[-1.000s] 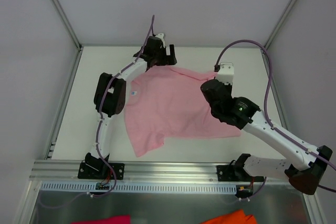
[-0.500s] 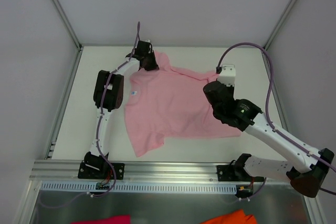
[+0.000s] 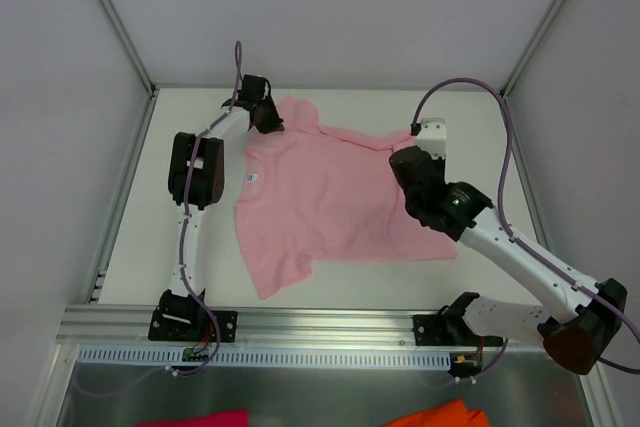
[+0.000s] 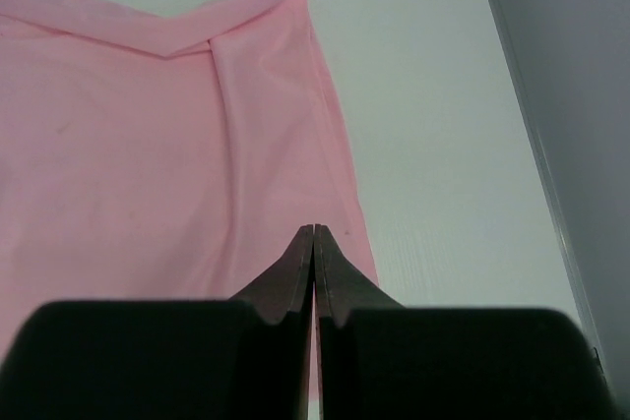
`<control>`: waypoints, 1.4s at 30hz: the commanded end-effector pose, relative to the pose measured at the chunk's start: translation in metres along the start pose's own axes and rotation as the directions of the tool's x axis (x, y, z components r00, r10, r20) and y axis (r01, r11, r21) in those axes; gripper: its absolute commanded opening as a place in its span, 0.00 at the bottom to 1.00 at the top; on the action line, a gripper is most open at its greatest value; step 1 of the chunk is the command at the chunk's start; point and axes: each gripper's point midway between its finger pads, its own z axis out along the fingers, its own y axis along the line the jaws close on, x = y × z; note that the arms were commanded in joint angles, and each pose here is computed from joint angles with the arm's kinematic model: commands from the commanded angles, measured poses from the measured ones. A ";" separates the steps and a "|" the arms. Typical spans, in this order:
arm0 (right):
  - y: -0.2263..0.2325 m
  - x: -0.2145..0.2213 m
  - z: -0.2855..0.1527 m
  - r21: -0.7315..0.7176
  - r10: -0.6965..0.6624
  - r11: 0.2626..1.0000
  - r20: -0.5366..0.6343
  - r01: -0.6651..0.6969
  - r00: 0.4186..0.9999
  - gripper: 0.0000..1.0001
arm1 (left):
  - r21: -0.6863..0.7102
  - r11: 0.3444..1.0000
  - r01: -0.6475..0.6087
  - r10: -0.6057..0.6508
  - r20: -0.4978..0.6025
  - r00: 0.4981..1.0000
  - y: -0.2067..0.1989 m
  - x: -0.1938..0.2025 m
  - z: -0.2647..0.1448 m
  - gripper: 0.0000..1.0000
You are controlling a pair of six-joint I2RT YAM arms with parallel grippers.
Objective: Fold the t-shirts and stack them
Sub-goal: Flatten out the tshirt
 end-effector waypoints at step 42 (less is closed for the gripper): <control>0.099 0.023 0.255 -0.239 -0.027 0.964 -0.516 -0.113 0.856 0.01 | 0.278 0.960 -0.014 -0.022 0.125 0.992 -0.050 -0.031 -0.094 0.00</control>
